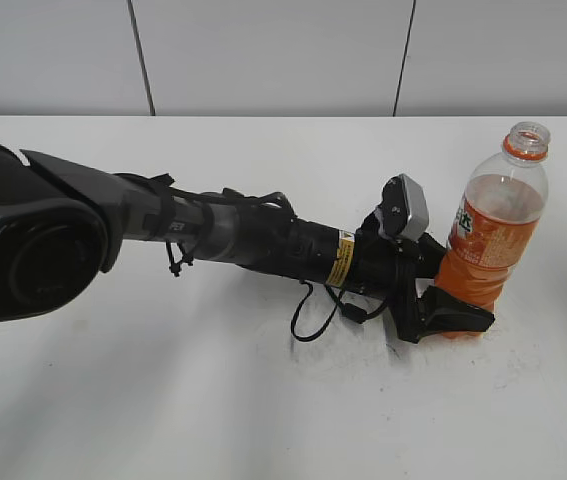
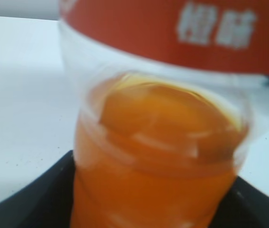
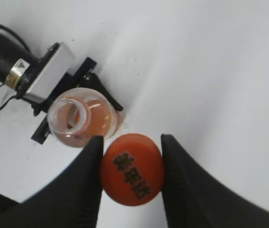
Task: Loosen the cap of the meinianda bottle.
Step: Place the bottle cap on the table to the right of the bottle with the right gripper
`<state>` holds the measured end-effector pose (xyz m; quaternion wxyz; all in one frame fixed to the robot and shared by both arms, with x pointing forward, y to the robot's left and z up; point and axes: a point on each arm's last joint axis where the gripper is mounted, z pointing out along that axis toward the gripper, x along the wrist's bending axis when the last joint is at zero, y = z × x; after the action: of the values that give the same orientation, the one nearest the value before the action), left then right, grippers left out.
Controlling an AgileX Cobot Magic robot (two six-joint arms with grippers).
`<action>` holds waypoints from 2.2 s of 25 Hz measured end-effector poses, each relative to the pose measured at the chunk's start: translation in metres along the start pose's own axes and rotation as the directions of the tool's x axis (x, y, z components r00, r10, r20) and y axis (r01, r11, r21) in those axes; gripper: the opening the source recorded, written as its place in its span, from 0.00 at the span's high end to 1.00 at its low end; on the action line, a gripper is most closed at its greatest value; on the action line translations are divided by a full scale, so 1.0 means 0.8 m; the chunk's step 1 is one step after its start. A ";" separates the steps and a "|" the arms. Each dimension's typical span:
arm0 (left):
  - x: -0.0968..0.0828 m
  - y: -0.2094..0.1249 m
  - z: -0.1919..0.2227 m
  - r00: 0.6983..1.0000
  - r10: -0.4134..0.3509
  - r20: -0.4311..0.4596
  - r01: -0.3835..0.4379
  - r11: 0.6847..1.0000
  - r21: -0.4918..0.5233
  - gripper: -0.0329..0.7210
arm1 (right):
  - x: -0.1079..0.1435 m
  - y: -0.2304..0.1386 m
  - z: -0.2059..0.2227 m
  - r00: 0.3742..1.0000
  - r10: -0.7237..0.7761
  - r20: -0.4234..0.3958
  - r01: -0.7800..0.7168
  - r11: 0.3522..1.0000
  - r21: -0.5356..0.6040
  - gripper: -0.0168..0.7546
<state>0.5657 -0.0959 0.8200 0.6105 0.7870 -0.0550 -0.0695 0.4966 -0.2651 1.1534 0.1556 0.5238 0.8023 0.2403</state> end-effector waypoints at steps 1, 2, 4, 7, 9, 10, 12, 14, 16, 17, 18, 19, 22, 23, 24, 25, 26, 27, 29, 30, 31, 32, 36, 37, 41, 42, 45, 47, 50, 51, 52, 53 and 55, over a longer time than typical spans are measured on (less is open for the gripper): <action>0.000 0.000 0.000 1.000 0.000 0.000 0.000 1.000 0.000 0.23 | -0.004 -0.009 0.001 0.999 0.032 0.016 -0.032 0.999 -0.012 0.63; 0.000 0.000 0.000 1.000 0.000 0.000 0.000 1.000 0.000 0.23 | -0.006 -0.020 0.000 0.998 0.059 0.031 -0.058 0.998 -0.023 0.63; 0.000 0.000 0.000 1.000 0.000 -0.001 0.000 1.000 0.001 0.23 | -0.009 -0.040 0.008 0.993 0.106 0.054 -0.103 0.994 -0.043 0.63; 0.000 0.000 0.000 1.000 0.000 -0.001 0.000 1.000 0.001 0.23 | -0.010 -0.078 0.031 0.985 0.153 0.082 -0.149 0.988 -0.050 0.63; 0.000 0.000 0.000 1.000 0.000 -0.001 0.000 1.000 0.001 0.23 | -0.008 -0.109 0.056 0.980 0.174 0.093 -0.171 0.985 -0.030 0.63; 0.000 0.000 0.000 1.000 0.000 -0.001 0.000 1.000 0.001 0.23 | -0.007 -0.117 0.065 0.979 0.180 0.098 -0.178 0.984 -0.028 0.63; 0.000 0.000 0.000 1.000 0.000 -0.001 0.000 1.000 0.001 0.23 | -0.006 -0.144 0.091 0.974 0.194 0.114 -0.193 0.981 -0.016 0.63; 0.000 0.000 0.000 1.000 0.000 0.000 0.000 1.000 0.000 0.23 | -0.005 -0.168 0.113 0.970 0.204 0.133 -0.204 0.979 -0.015 0.63; 0.000 0.000 0.000 1.000 0.000 -0.001 0.000 1.000 0.001 0.23 | -0.005 -0.186 0.132 0.963 0.223 0.154 -0.222 0.975 -0.024 0.63; 0.000 0.000 0.000 1.000 0.000 -0.001 0.000 1.000 0.001 0.23 | -0.006 -0.196 0.143 0.954 0.248 0.167 -0.246 0.969 -0.033 0.63; 0.000 0.000 0.000 1.000 0.000 0.000 0.000 1.000 0.000 0.23 | -0.007 -0.201 0.150 0.945 0.276 0.177 -0.272 0.961 -0.047 0.63; 0.000 0.000 0.000 1.000 0.000 0.000 0.000 1.000 0.000 0.23 | -0.008 -0.204 0.156 0.934 0.306 0.183 -0.301 0.952 -0.057 0.63; 0.000 0.000 0.000 1.000 0.000 0.000 0.000 1.000 0.000 0.23 | -0.016 -0.203 0.174 0.914 0.352 0.202 -0.339 0.936 -0.097 0.63; 0.000 0.000 0.000 1.000 0.000 0.000 0.000 1.000 0.000 0.23 | -0.017 -0.203 0.177 0.913 0.352 0.205 -0.339 0.936 -0.098 0.63; 0.000 0.000 0.000 1.000 0.000 0.000 0.000 1.000 0.000 0.23 | -0.022 -0.203 0.190 0.906 0.364 0.215 -0.350 0.931 -0.103 0.63; 0.000 0.000 0.000 1.000 0.000 0.000 0.000 1.000 0.000 0.23 | -0.025 -0.204 0.197 0.902 0.371 0.220 -0.357 0.928 -0.103 0.63; 0.000 0.000 0.000 1.000 0.000 0.000 0.000 1.000 0.000 0.23 | -0.027 -0.206 0.206 0.898 0.379 0.224 -0.368 0.925 -0.092 0.63; 0.000 0.000 0.000 1.000 0.000 0.000 0.000 1.000 0.000 0.23 | -0.029 -0.208 0.214 0.894 0.386 0.229 -0.377 0.923 -0.085 0.63; 0.000 0.000 0.000 1.000 0.000 0.000 0.000 1.000 0.000 0.23 | -0.031 -0.212 0.228 0.886 0.398 0.237 -0.393 0.917 -0.071 0.63; 0.000 0.000 0.000 1.000 0.000 0.000 0.000 1.000 0.000 0.23 | -0.032 -0.214 0.233 0.884 0.402 0.240 -0.399 0.915 -0.062 0.63; 0.000 0.000 0.000 1.000 0.000 0.000 0.000 1.000 0.000 0.23 | -0.033 -0.217 0.240 0.880 0.409 0.244 -0.409 0.911 -0.051 0.63; 0.000 0.000 0.000 1.000 0.000 0.000 0.000 1.000 0.000 0.23 | -0.034 -0.220 0.244 0.877 0.412 0.246 -0.415 0.909 -0.042 0.63; 0.000 0.000 0.000 1.000 0.000 0.000 0.000 1.000 0.000 0.23 | -0.035 -0.226 0.255 0.864 0.435 0.252 -0.445 0.895 -0.017 0.63; 0.000 0.000 0.000 1.000 0.000 0.000 0.000 1.000 0.000 0.23 | -0.035 -0.227 0.257 0.862 0.439 0.253 -0.450 0.893 -0.015 0.63; 0.000 0.000 0.000 1.000 0.000 0.000 0.000 1.000 0.000 0.23 | -0.035 -0.229 0.259 0.855 0.452 0.255 -0.464 0.886 -0.014 0.62; 0.000 0.000 0.000 1.000 0.000 0.000 0.000 1.000 0.000 0.23 | -0.035 -0.229 0.260 0.854 0.453 0.255 -0.466 0.885 -0.013 0.62; 0.000 0.000 0.000 1.000 0.000 0.000 0.000 1.000 0.000 0.23 | -0.035 -0.229 0.260 0.853 0.455 0.255 -0.467 0.884 -0.015 0.60; 0.000 0.000 0.000 1.000 0.000 0.000 0.000 1.000 0.000 0.23 | -0.035 -0.229 0.260 0.853 0.455 0.255 -0.467 0.884 -0.015 0.60; 0.000 0.000 0.000 1.000 0.000 0.000 0.000 1.000 0.000 0.23 | -0.035 -0.229 0.260 0.852 0.458 0.255 -0.470 0.883 -0.016 0.57; 0.000 0.000 0.000 1.000 0.000 0.000 0.000 1.000 0.000 0.23 | -0.035 -0.229 0.260 0.851 0.459 0.255 -0.471 0.882 -0.017 0.55; 0.000 0.000 0.000 1.000 0.000 0.000 0.000 1.000 0.000 0.23 | -0.035 -0.229 0.260 0.850 0.461 0.255 -0.472 0.881 -0.018 0.51; 0.000 0.000 0.000 1.000 0.000 0.000 0.000 1.000 0.000 0.23 | -0.035 -0.229 0.260 0.849 0.463 0.255 -0.475 0.880 -0.018 0.49; 0.000 0.000 0.000 1.000 0.000 0.000 0.000 1.000 0.000 0.23 | -0.035 -0.229 0.260 0.841 0.477 0.255 -0.488 0.873 -0.022 0.44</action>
<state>0.5657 -0.0959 0.8199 0.6104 0.7872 -0.0551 -0.0695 0.4720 -0.3061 0.8793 0.1795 0.7380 0.6234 0.1856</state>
